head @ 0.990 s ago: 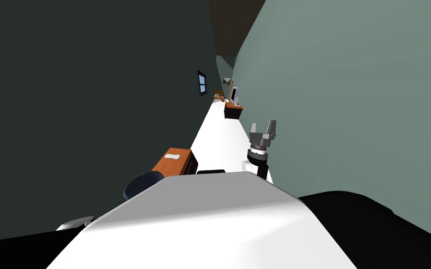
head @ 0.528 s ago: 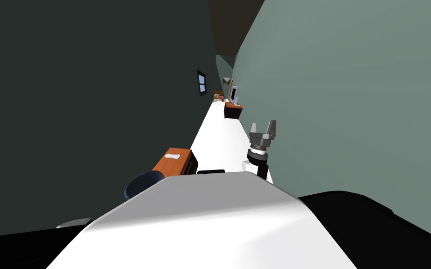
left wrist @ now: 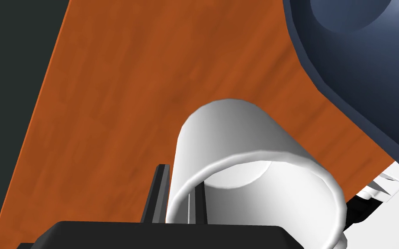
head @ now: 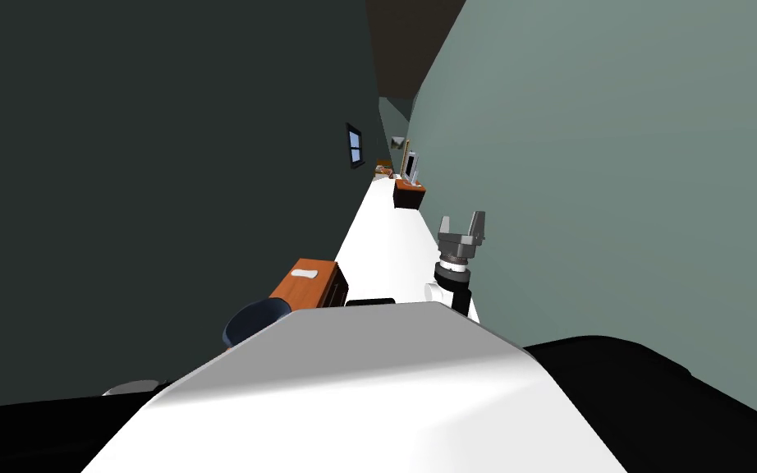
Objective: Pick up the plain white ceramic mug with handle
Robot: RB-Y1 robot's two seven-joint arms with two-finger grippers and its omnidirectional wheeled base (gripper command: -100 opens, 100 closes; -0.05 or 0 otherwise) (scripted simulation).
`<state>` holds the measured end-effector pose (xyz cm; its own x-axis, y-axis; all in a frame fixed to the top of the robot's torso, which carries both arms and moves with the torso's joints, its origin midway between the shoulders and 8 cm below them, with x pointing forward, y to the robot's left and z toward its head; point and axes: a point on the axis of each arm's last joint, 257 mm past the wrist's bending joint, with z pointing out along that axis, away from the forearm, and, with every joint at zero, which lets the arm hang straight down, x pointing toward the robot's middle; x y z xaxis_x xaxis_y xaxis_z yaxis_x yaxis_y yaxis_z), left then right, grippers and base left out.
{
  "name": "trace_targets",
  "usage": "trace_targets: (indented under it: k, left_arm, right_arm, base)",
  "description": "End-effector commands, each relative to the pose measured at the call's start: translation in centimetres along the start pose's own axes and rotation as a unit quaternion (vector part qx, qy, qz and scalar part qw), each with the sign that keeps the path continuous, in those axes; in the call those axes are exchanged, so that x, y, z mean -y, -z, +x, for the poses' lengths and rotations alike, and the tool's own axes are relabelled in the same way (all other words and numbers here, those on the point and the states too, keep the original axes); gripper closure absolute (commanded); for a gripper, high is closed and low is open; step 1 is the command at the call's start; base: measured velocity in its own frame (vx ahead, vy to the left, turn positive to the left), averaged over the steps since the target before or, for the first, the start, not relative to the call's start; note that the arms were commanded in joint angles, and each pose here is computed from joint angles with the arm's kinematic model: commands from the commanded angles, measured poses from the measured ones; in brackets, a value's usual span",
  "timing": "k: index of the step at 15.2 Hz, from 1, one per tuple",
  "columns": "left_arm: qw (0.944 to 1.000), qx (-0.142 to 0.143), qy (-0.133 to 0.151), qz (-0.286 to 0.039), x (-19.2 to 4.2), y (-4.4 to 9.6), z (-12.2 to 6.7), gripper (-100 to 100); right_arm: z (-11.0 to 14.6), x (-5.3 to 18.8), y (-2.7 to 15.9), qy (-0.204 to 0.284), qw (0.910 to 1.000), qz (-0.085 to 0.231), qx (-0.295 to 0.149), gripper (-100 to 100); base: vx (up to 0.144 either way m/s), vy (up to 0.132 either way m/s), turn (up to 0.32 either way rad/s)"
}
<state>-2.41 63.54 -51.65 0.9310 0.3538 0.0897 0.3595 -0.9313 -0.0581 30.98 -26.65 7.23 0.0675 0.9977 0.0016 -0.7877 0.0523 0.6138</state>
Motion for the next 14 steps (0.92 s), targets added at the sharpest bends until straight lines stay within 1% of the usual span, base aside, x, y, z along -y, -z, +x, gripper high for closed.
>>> trace_targets:
  k: [1, 2, 3, 4, 5, 6, 7, 8, 9, 10, 11, 12, 13, 14]
  left_arm:
    - [1.0000, -0.003, 0.003, -0.001, -0.3, 0.2, 0.5, 100]
    - [1.0000, -0.005, 0.001, 0.000, -0.3, 0.3, 0.8, 100]
    - [1.0000, 0.007, 0.004, -0.005, -0.9, 0.1, -0.5, 100]
    - [1.0000, 0.000, 0.006, -0.005, -1.0, 0.3, 0.3, 100]
    - [1.0000, -0.005, 0.000, -0.004, -1.1, 0.4, 1.0, 100]
    - [1.0000, -0.005, 0.000, -0.004, -1.1, 0.4, 1.0, 100]
    - [0.9999, 0.005, 0.005, -0.011, -1.9, 0.3, 0.0, 100]
    - [0.9999, -0.002, 0.003, -0.010, -2.0, 0.4, 0.7, 100]
    - [0.9999, -0.005, 0.000, -0.010, -2.1, 0.5, 1.1, 100]
    - [0.9998, 0.009, 0.005, -0.019, -3.0, 0.2, -0.3, 100]
    - [0.9998, 0.004, 0.007, -0.019, -3.1, 0.4, 0.3, 100]
    - [0.9998, -0.003, 0.001, -0.019, -3.3, 0.5, 1.1, 100]
    - [0.9998, -0.003, 0.001, -0.019, -3.3, 0.5, 1.1, 100]
    - [0.9995, 0.010, 0.007, -0.029, -4.4, 0.3, -0.2, 100]
  right_arm:
    - [0.0, 0.0, 0.0, 0.000, 1.0000, 0.000, 0.000, 0]
    - [0.0, 0.0, 0.0, 0.000, 1.0000, 0.000, 0.000, 0]
    - [0.0, 0.0, 0.0, 0.000, 1.0000, 0.000, 0.000, 0]
    - [0.0, 0.0, 0.0, 0.000, 1.0000, 0.000, 0.000, 0]
    - [0.0, 0.0, 0.0, 0.000, 1.0000, 0.000, 0.000, 0]
    - [0.0, 0.0, 0.0, 0.000, 1.0000, 0.000, 0.000, 0]
    - [0.0, 0.0, 0.0, 0.000, 1.0000, 0.000, 0.000, 0]
    - [0.0, 0.0, 0.0, 0.000, 1.0000, 0.000, 0.000, 0]
    - [0.0, 0.0, 0.0, 0.000, 1.0000, 0.000, 0.000, 0]
    - [0.0, 0.0, 0.0, 0.000, 1.0000, 0.000, 0.000, 0]
    - [0.0, 0.0, 0.0, 0.000, 1.0000, 0.000, 0.000, 0]
    - [0.0, 0.0, 0.0, 0.000, 1.0000, 0.000, 0.000, 0]
    - [0.0, 0.0, 0.0, 0.000, 1.0000, 0.000, 0.000, 0]
    - [0.0, 0.0, 0.0, 0.000, 1.0000, 0.000, 0.000, 0]
  base:
    - [-0.018, 0.015, -0.001]
    - [-0.016, 0.010, 0.006]
    - [-0.017, 0.009, -0.016]
    - [-0.017, 0.009, -0.009]
    - [-0.014, 0.007, 0.008]
    - [-0.009, 0.004, 0.003]
    - [-0.011, 0.011, -0.012]
    - [-0.016, 0.013, -0.006]
    - [-0.015, 0.007, 0.001]
    - [-0.017, 0.013, -0.013]
    - [-0.019, 0.013, -0.008]
    - [-0.015, 0.006, 0.010]
    - [-0.009, 0.003, 0.002]
    - [-0.009, 0.010, -0.020]
